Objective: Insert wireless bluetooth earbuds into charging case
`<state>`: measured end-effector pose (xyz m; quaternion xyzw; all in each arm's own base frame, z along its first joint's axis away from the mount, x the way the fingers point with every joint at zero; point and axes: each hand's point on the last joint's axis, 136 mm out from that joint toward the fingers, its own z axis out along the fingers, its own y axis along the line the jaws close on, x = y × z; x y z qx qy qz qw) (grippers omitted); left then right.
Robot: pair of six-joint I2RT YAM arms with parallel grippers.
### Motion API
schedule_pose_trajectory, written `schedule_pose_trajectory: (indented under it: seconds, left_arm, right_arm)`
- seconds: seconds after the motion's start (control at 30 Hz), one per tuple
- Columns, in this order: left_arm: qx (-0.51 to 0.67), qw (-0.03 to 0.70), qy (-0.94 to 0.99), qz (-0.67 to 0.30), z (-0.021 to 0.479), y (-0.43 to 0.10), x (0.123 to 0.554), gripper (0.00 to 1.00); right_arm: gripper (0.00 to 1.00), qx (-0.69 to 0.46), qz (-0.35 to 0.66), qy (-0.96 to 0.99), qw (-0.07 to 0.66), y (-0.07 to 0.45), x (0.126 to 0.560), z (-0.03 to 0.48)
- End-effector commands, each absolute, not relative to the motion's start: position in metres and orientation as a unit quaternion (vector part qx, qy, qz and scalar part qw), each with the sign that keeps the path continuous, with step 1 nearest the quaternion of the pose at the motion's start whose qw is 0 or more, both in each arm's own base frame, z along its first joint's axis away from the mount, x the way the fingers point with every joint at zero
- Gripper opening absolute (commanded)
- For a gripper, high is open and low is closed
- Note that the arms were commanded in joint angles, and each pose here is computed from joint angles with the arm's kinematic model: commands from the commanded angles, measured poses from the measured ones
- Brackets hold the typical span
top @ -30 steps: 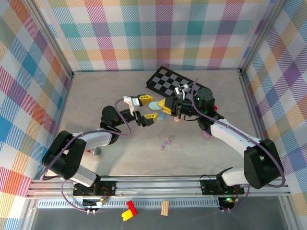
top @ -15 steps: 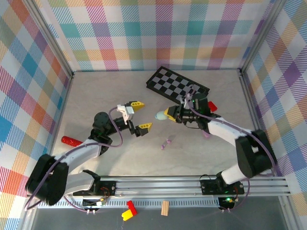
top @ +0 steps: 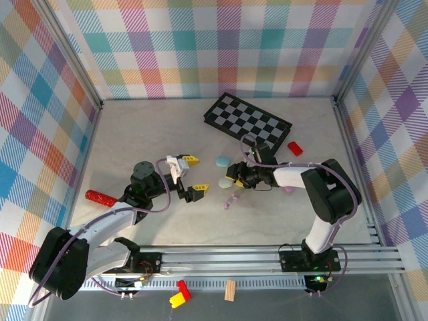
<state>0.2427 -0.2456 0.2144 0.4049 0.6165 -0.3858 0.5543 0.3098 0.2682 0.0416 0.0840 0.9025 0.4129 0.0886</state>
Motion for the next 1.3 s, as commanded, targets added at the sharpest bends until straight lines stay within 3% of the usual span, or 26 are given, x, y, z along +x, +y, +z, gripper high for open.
schedule_pose_trajectory:
  seconds: [0.0, 0.23, 0.4, 0.6, 0.83, 1.27]
  left_arm:
    - [0.412, 0.560, 0.614, -0.373, 0.216, -0.248, 0.244, 1.00]
    - [0.468, 0.537, 0.604, -0.357, 0.204, -0.281, 0.227, 1.00]
    - [0.486, 0.520, 0.591, -0.380, 0.199, -0.305, 0.217, 1.00]
    - [0.492, 0.507, 0.573, -0.414, 0.198, -0.323, 0.210, 1.00]
    - [0.494, 0.502, 0.567, -0.427, 0.199, -0.327, 0.209, 1.00]
    - [0.494, 0.494, 0.566, -0.437, 0.194, -0.332, 0.211, 1.00]
  right_arm:
    - [0.63, 0.062, 0.377, 0.914, 0.139, 0.256, 0.318, 0.060]
    - [0.83, 0.037, 0.190, 0.953, 0.234, 0.178, 0.306, 0.089]
    - [0.90, 0.063, 0.041, 0.968, 0.239, 0.102, 0.297, 0.098]
    - [0.89, 0.038, -0.054, 0.987, 0.148, 0.055, 0.289, 0.096]
    - [0.88, -0.018, -0.088, 0.995, 0.033, 0.045, 0.280, 0.069]
    - [0.77, -0.036, -0.064, 0.997, -0.030, 0.043, 0.279, 0.038]
